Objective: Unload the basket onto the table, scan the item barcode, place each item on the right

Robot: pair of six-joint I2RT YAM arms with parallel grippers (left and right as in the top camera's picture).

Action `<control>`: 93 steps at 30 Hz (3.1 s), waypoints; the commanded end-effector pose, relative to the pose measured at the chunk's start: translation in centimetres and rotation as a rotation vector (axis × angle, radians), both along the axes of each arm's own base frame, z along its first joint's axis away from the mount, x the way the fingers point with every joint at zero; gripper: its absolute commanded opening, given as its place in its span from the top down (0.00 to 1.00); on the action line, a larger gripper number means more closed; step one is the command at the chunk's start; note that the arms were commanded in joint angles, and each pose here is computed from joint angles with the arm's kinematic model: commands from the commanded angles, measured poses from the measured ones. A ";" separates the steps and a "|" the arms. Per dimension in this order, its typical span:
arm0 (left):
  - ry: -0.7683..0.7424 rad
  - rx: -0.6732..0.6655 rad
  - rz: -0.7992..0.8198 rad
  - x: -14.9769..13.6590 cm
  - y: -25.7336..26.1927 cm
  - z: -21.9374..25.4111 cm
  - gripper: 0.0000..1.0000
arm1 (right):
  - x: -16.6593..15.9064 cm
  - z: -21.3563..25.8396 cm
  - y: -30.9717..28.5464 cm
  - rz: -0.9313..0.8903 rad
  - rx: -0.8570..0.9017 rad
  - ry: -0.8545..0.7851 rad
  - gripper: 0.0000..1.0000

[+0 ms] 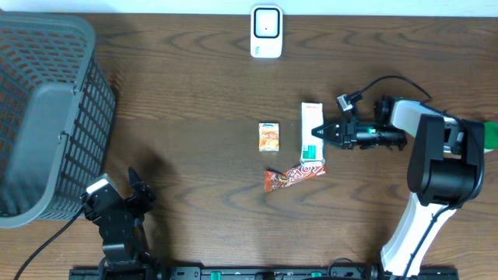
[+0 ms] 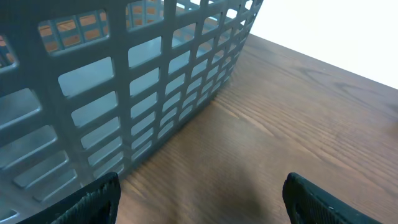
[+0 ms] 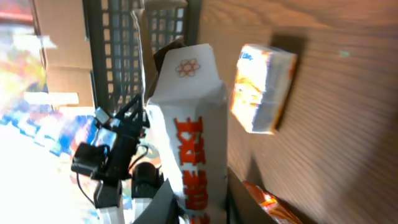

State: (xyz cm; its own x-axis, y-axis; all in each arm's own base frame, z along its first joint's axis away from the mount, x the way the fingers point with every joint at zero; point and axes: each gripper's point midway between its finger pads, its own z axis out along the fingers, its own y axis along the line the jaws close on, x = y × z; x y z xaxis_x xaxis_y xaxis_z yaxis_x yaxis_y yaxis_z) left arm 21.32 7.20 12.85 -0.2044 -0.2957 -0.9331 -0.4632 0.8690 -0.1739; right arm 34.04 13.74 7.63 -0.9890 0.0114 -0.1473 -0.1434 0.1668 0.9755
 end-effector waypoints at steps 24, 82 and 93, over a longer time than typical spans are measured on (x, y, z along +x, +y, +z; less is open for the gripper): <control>0.006 -0.001 0.017 -0.1 0.3 -0.3 0.16 | -7.8 2.3 13.6 0.373 0.152 0.037 0.99; 0.006 -0.001 0.017 -0.1 0.3 -0.3 0.16 | 1.5 4.5 14.6 0.343 0.201 -0.361 0.98; 0.006 -0.001 0.017 -0.1 0.3 -0.3 0.16 | 4.4 5.0 11.2 0.268 0.201 -0.646 0.99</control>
